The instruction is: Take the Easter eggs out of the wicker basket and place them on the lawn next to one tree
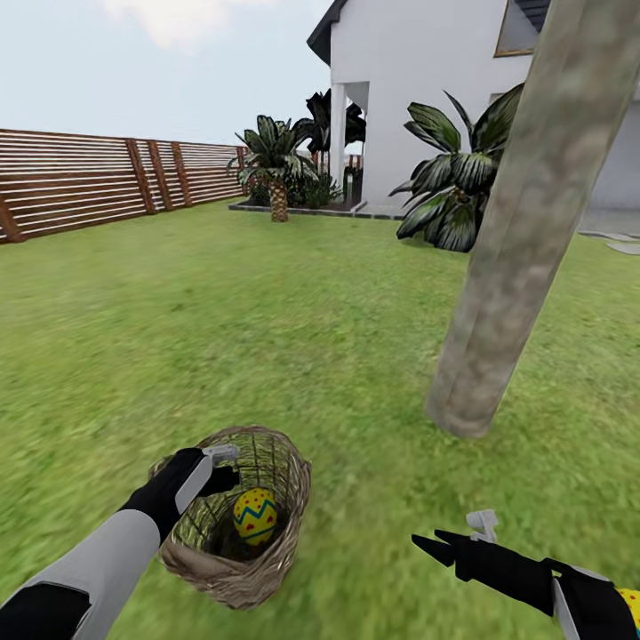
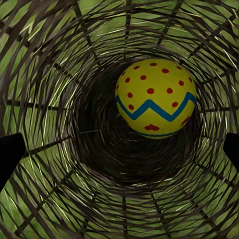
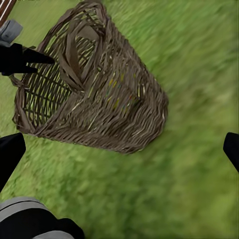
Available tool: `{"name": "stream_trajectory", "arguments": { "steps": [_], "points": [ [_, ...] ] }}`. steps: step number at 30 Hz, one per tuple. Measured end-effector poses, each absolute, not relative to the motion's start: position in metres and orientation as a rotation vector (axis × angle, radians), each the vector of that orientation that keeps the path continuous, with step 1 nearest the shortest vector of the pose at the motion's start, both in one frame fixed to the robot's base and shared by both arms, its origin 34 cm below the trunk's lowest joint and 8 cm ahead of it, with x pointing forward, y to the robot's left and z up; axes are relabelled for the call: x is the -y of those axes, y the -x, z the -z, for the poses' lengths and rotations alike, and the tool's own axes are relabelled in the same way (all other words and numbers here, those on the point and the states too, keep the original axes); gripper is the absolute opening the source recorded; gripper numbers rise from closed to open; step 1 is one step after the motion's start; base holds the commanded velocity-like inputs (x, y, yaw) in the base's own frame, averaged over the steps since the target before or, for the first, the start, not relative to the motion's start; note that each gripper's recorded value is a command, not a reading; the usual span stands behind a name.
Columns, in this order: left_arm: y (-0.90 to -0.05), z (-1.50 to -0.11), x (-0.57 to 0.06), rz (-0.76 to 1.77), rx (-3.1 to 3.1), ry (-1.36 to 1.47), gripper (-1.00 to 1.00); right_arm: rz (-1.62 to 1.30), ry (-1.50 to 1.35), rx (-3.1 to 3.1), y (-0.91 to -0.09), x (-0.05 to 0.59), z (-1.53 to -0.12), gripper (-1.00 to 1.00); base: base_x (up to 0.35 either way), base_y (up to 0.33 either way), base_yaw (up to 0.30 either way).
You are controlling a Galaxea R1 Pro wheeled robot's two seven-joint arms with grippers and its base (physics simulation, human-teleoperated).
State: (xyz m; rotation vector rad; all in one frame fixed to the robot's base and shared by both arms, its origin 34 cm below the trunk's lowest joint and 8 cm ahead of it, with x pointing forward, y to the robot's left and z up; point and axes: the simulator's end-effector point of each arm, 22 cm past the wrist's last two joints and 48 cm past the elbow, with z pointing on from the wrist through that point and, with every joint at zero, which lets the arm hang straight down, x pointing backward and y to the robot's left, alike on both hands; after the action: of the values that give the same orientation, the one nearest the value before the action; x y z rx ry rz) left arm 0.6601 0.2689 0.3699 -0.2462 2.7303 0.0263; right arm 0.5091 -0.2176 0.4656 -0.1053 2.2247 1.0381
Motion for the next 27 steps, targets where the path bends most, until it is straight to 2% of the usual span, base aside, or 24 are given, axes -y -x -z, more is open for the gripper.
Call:
{"name": "stream_trajectory", "arguments": {
  "steps": [17, 27],
  "points": [
    [-0.6599, -0.3691, -0.2692, -0.029, -2.732, 0.246, 1.0, -1.032, 0.107, -2.229, -0.5091, 0.2176, -0.464, 1.0, 0.005, 0.0, 0.0],
    [-0.6599, -0.3691, -0.2691, -0.028, -2.732, 0.246, 1.0, -1.032, 0.104, -2.227, -0.5093, 0.2183, -0.4644, 1.0, 0.074, 0.0, 0.0]
  ]
}}
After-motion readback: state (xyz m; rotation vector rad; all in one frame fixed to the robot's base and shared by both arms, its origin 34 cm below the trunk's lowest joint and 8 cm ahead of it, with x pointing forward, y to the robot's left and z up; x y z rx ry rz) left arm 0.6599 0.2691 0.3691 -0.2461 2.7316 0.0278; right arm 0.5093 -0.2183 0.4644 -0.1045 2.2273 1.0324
